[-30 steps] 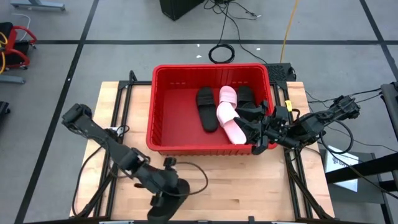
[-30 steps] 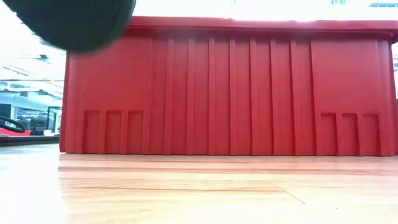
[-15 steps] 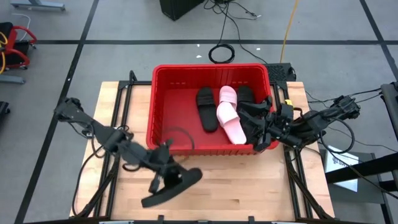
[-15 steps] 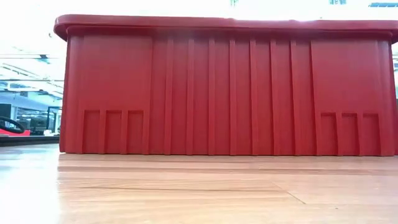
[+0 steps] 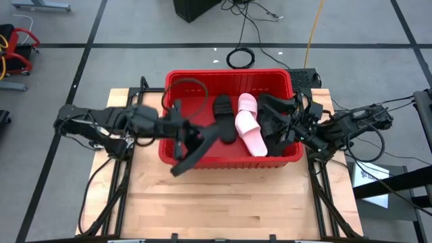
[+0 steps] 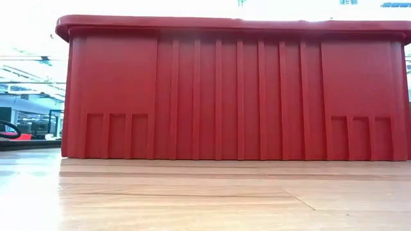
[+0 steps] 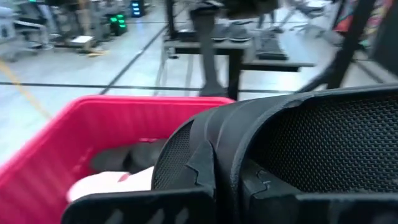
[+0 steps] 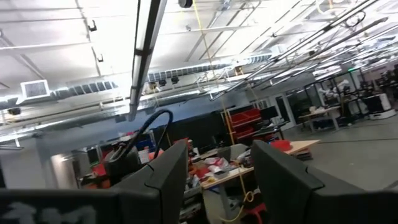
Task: Pick and place slides into bin
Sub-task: Put the black slide into the red bin
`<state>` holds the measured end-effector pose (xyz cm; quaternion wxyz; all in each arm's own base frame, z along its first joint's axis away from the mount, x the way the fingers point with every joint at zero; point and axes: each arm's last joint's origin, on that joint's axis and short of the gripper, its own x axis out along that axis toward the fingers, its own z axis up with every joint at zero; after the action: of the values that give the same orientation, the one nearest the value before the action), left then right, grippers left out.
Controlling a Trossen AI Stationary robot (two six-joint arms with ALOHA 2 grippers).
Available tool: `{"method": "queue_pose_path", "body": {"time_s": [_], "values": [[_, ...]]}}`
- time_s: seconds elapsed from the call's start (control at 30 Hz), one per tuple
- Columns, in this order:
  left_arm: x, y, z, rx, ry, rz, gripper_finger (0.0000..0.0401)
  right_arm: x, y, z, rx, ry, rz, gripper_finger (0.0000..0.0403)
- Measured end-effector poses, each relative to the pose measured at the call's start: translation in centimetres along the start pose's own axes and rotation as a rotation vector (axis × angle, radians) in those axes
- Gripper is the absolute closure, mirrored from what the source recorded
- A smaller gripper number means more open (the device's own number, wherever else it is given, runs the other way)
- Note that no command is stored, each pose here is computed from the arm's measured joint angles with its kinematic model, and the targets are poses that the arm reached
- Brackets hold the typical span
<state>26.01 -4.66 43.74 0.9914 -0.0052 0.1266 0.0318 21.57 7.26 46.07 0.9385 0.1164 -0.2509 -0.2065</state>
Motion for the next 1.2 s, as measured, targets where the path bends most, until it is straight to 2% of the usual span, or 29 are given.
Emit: {"method": "queue_pose_path", "body": {"time_s": [0.33,0.63,0.93,1.2], "values": [[1.6,5.5,-1.4,0.089,0.167,0.203,0.0399,0.6,-1.2,0.5,-0.043,-0.024,-0.047,0.0234],[6.7,9.0,-4.6,0.216,0.387,0.282,0.0397,1.2,-2.5,0.8,-0.075,-0.032,-0.099,0.0234],[12.2,11.9,-9.3,0.323,0.609,0.281,0.0397,1.2,-3.0,1.2,-0.08,-0.031,-0.139,0.0234],[16.3,11.8,-12.9,0.328,0.678,0.157,0.0391,1.0,-3.2,1.1,-0.078,0.004,-0.161,0.0234]]}}
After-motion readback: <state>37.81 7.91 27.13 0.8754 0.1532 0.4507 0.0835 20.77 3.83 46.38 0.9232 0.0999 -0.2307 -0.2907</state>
